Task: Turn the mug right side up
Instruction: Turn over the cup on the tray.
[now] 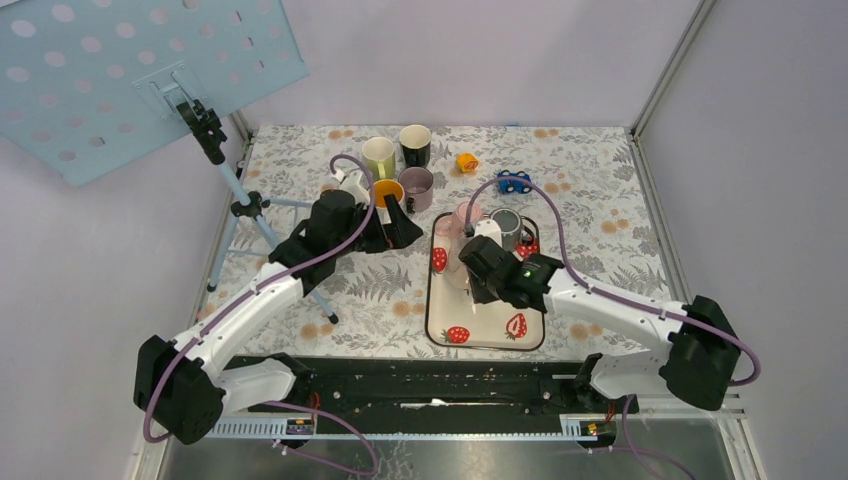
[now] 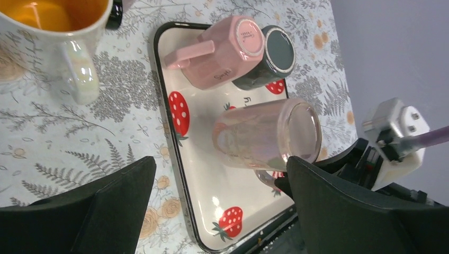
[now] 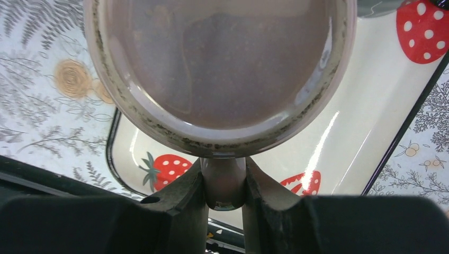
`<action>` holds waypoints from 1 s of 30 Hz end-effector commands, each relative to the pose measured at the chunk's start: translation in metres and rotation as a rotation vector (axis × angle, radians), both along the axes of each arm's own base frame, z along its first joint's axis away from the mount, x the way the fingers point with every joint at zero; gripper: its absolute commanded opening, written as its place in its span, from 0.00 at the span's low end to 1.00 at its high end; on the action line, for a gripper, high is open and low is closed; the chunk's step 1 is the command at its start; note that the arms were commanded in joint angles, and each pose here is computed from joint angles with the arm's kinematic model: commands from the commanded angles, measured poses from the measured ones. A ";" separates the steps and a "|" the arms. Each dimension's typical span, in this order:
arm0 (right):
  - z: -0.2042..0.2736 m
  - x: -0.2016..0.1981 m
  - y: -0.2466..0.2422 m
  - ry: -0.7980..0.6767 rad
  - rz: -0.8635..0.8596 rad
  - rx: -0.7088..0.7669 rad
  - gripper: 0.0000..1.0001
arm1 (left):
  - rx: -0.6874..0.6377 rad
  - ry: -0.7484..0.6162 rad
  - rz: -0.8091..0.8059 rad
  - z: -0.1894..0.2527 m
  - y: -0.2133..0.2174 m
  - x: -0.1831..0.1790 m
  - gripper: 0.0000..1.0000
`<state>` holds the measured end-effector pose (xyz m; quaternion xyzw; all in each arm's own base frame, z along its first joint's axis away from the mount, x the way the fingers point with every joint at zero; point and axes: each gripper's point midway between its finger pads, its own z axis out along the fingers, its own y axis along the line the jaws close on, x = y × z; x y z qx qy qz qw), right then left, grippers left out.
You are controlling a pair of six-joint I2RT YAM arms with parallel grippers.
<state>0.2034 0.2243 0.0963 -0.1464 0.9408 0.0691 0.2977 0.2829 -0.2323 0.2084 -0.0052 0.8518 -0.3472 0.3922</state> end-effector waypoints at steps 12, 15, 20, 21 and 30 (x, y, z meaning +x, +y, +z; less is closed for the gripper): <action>0.133 0.040 0.037 -0.307 -0.103 0.416 0.00 | -0.255 0.046 -0.160 0.036 0.002 -0.027 0.99; 0.147 0.052 0.038 -0.347 -0.121 0.458 0.00 | -0.306 0.054 -0.192 0.042 -0.004 -0.029 0.99; 0.173 0.075 0.038 -0.381 -0.158 0.608 0.00 | -0.383 0.058 -0.242 0.052 -0.015 -0.029 0.99; 0.179 0.080 0.037 -0.386 -0.165 0.640 0.00 | -0.394 0.060 -0.252 0.054 -0.017 -0.028 0.99; 0.225 0.101 0.032 -0.428 -0.188 0.951 0.00 | -0.525 0.086 -0.293 0.069 -0.033 -0.018 0.99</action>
